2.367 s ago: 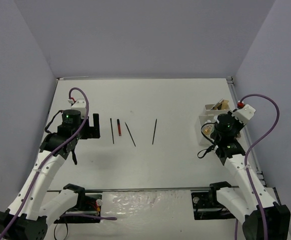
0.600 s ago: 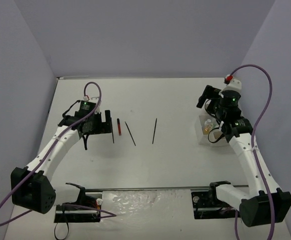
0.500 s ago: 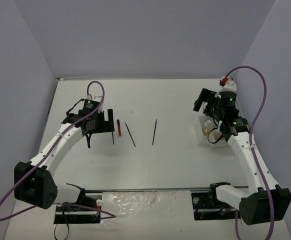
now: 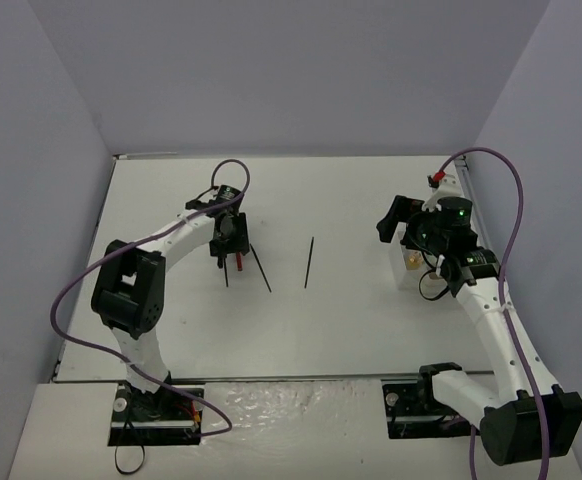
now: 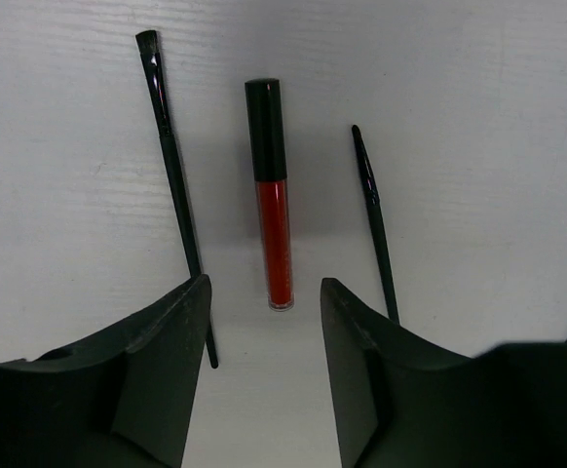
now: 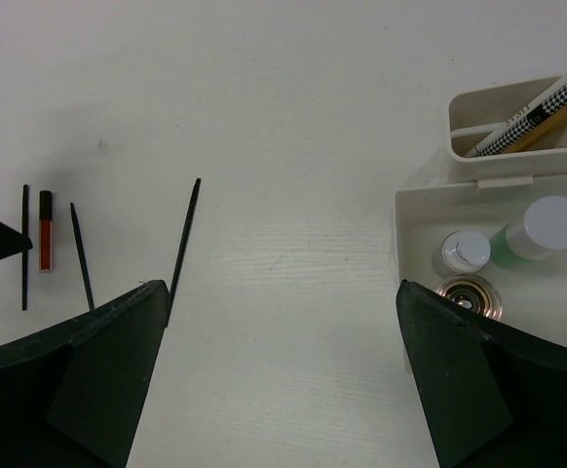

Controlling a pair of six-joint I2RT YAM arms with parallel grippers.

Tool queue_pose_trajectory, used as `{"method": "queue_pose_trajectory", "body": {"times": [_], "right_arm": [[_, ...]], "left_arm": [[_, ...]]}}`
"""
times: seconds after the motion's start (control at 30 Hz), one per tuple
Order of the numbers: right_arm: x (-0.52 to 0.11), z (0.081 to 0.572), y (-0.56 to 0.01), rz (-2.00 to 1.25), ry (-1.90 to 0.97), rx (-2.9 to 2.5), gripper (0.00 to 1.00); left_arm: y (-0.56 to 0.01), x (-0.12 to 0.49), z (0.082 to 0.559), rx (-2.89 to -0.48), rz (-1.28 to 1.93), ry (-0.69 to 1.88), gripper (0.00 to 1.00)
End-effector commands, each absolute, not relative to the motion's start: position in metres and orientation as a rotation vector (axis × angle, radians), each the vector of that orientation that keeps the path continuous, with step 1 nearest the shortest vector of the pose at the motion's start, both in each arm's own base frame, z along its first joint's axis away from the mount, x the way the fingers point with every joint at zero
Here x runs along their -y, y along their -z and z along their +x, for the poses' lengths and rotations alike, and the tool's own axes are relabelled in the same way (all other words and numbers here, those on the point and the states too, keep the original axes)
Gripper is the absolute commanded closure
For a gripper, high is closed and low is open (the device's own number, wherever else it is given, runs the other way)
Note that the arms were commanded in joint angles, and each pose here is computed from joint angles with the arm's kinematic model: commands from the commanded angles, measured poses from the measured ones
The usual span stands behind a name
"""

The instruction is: Organize the makeup

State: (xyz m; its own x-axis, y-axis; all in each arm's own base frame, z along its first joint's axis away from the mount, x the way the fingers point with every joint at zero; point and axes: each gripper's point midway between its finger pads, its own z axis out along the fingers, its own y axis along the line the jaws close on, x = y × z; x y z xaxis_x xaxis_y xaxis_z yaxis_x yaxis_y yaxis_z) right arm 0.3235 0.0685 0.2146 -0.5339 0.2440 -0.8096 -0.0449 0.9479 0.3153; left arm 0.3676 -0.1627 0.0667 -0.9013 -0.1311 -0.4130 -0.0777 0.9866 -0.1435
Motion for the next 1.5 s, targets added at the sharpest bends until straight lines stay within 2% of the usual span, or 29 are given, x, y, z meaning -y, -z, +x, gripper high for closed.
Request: {"method": "queue_pose_trajectory", "body": {"times": [0.0, 0.1, 0.37, 0.47, 0.63, 0.8, 0.97, 1.1, 1.3, 1.47], "right_arm": [[-0.078, 0.323, -0.238, 0.073, -0.421, -2.019, 0.00], [-0.079, 0.321, -0.242, 0.066, -0.430, -2.007, 0.00], [-0.077, 0.320, -0.235, 0.064, -0.417, -2.019, 0.00], [-0.077, 0.320, -0.234, 0.063, -0.417, -2.019, 0.00], [-0.077, 0.318, -0.240, 0.064, -0.419, -2.004, 0.00], [-0.083, 0.315, -0.251, 0.043, -0.457, -1.977, 0.00], [-0.104, 0.308, -0.270, -0.015, -0.589, -1.945, 0.00], [-0.126, 0.299, -0.285, -0.077, -0.731, -1.899, 0.01], [-0.163, 0.284, -0.304, -0.165, -0.931, -1.862, 0.03], [-0.196, 0.271, -0.309, -0.245, -1.027, -1.877, 0.05]], "left_arm": [[-0.089, 0.171, 0.391, -2.618, -0.208, 0.170, 0.59], [-0.079, 0.173, 0.391, -2.641, -0.211, 0.161, 0.64], [-0.057, 0.171, 0.389, -2.693, -0.216, 0.108, 0.68], [-0.051, 0.170, 0.388, -2.707, -0.217, 0.096, 0.75], [-0.048, 0.174, 0.383, -2.714, -0.195, 0.080, 0.96], [-0.064, 0.178, 0.382, -2.686, -0.172, 0.102, 1.00], [-0.122, 0.199, 0.378, -2.514, -0.005, 0.187, 1.00], [-0.170, 0.244, 0.371, -2.235, 0.205, 0.374, 1.00], [-0.219, 0.301, 0.321, -1.956, 0.532, 0.559, 1.00], [-0.257, 0.330, 0.292, -1.783, 0.664, 0.653, 1.00]]}}
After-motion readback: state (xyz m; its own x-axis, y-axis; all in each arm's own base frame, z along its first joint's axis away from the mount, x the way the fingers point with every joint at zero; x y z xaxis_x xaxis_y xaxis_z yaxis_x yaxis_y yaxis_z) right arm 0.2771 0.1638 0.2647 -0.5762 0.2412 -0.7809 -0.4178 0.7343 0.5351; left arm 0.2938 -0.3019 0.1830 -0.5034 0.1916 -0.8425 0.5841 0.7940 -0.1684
